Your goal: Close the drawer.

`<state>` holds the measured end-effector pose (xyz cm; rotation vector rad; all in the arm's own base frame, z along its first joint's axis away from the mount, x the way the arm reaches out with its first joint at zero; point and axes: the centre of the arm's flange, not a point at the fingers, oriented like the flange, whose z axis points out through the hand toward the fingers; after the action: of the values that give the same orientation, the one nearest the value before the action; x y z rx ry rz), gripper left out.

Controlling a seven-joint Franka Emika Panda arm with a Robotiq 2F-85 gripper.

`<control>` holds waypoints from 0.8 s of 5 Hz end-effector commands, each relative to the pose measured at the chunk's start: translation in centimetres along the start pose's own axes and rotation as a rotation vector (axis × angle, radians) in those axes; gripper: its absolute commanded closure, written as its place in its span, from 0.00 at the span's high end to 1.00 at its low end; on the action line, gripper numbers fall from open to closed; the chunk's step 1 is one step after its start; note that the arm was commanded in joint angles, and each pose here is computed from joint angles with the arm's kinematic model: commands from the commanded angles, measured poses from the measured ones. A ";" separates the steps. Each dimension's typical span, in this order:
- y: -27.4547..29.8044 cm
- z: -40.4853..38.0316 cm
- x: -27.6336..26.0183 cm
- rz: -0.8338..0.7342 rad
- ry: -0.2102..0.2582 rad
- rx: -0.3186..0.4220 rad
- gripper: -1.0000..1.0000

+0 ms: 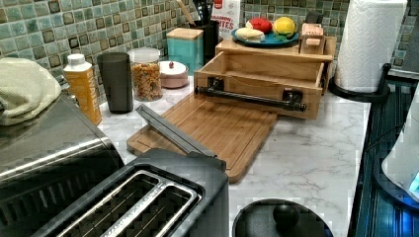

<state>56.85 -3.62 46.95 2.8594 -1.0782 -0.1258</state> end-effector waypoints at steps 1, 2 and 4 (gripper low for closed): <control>0.1 0.3 0.0 0.000 -0.003 -0.006 0.00; -0.1 1.1 -1.8 -0.118 -0.029 0.022 0.00; -2.5 4.1 -7.6 -0.399 0.031 0.037 0.00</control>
<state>54.10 -2.43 42.53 2.9918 -0.7315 -0.0471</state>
